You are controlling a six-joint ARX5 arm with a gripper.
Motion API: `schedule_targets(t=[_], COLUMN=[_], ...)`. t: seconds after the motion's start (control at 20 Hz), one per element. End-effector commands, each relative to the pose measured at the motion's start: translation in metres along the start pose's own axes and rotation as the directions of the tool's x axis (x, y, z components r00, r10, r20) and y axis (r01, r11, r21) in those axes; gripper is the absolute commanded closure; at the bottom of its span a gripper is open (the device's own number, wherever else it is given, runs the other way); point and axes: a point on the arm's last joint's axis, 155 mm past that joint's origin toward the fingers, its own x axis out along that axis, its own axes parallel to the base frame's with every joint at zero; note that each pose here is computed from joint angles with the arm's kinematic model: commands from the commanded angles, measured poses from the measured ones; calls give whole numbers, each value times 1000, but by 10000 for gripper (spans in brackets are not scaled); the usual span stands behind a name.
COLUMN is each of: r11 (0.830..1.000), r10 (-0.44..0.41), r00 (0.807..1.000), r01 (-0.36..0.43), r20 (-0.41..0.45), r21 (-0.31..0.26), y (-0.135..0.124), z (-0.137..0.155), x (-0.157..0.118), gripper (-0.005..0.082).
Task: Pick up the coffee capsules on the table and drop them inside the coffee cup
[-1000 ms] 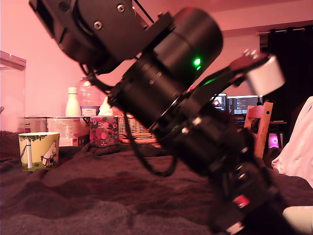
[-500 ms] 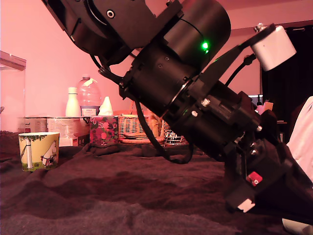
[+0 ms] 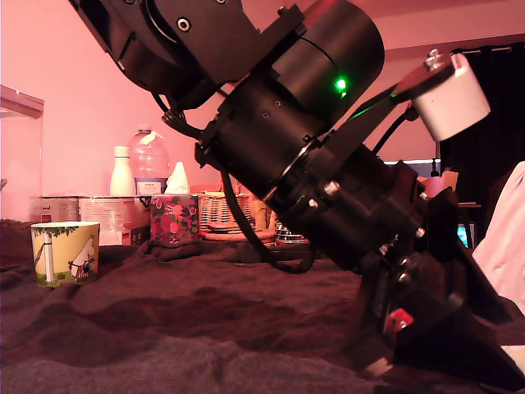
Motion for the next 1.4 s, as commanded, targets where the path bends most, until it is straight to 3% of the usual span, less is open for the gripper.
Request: schedule_targets(t=[0.0, 0.55, 0.85, 1.15, 1.35], r11=[999, 996, 996, 996, 996], r10=[10, -4, -43, -45, -42], r00=[1000, 1000, 998, 997, 997], r01=[-10, 5, 46, 49, 47], r20=[11, -5, -47, -57, -61], r21=[34, 92, 72, 71, 74], y=[3, 2, 2, 3, 3], z=[4, -7, -17, -16, -16], x=[-2, 14, 28, 29, 29], gripper=[327, 345, 370, 579, 645])
